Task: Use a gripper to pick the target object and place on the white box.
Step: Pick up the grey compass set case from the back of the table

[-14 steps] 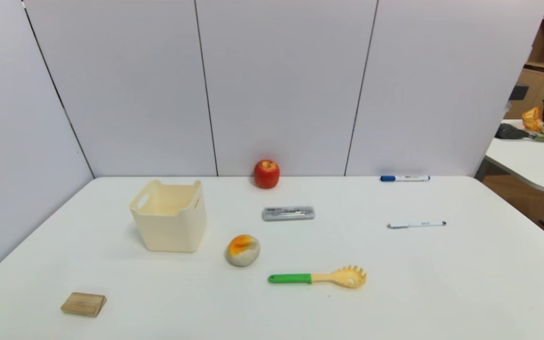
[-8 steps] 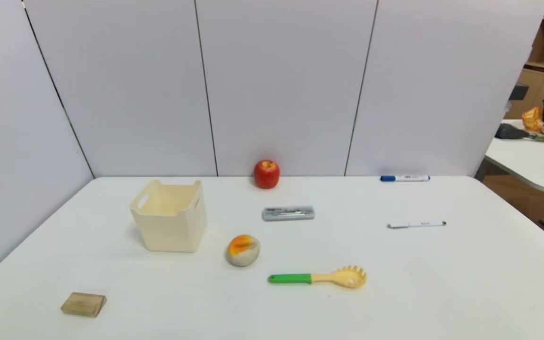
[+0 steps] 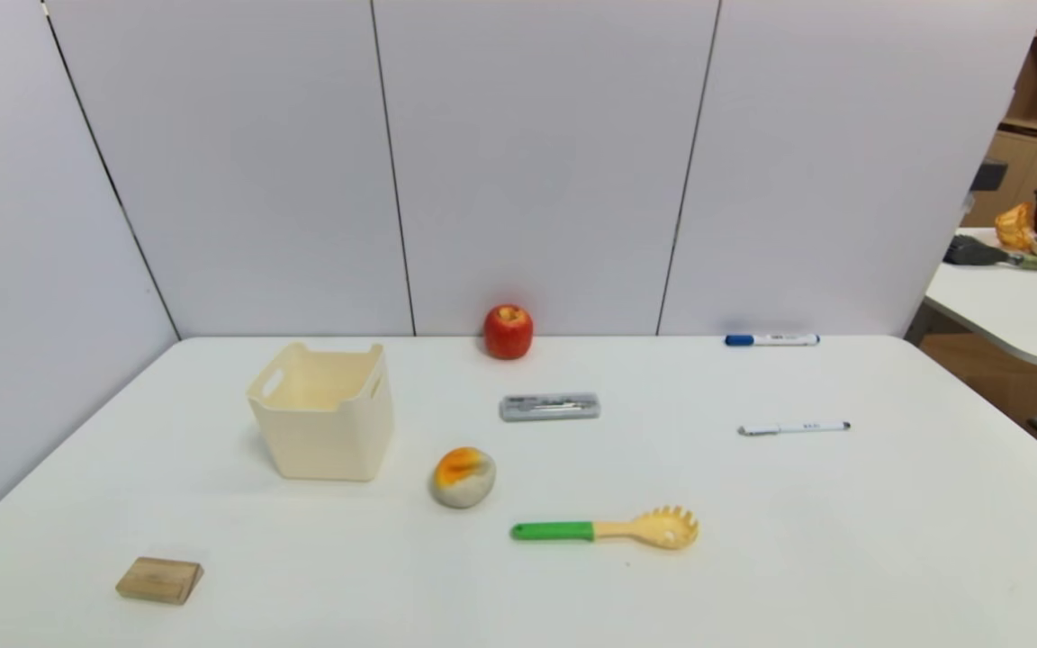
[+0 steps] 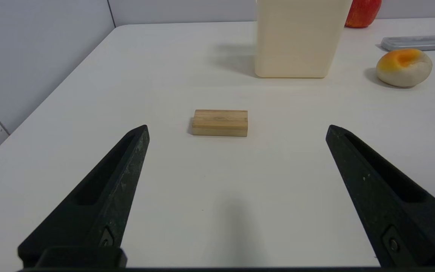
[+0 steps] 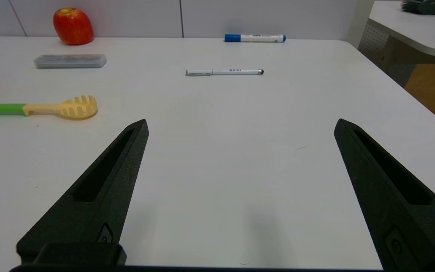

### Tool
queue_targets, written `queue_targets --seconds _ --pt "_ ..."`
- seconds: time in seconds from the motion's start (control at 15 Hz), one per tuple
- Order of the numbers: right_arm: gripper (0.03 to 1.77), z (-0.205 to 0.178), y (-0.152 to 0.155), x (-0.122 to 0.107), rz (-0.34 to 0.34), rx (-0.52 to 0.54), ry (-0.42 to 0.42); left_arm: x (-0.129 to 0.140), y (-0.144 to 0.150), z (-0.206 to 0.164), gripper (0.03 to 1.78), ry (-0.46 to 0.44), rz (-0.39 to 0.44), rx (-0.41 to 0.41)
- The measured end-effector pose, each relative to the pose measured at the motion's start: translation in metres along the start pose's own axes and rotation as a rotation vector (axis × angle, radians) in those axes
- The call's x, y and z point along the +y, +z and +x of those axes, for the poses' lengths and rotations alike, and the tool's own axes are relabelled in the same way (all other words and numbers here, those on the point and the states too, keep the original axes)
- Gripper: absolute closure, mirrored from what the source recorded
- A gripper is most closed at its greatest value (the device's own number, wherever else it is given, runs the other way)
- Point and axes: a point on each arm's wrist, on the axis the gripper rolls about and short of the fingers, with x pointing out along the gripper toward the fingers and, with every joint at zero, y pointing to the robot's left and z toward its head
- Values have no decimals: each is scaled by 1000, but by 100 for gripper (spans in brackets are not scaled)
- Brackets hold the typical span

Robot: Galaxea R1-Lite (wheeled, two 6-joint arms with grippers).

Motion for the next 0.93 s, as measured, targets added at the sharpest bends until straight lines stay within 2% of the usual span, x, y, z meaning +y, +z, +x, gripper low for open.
queue_targets --seconds 0.33,0.47,0.73,0.93 --pt "10 0 0 0 0 0 0 0 2 1 12 12 -4 19" --pt "10 0 0 0 0 0 0 0 14 3 12 13 20 36" --pt "10 0 0 0 0 0 0 -1 62 20 12 -3 112 122" --pt "10 0 0 0 -1 0 0 -1 111 53 12 -55 209 193"
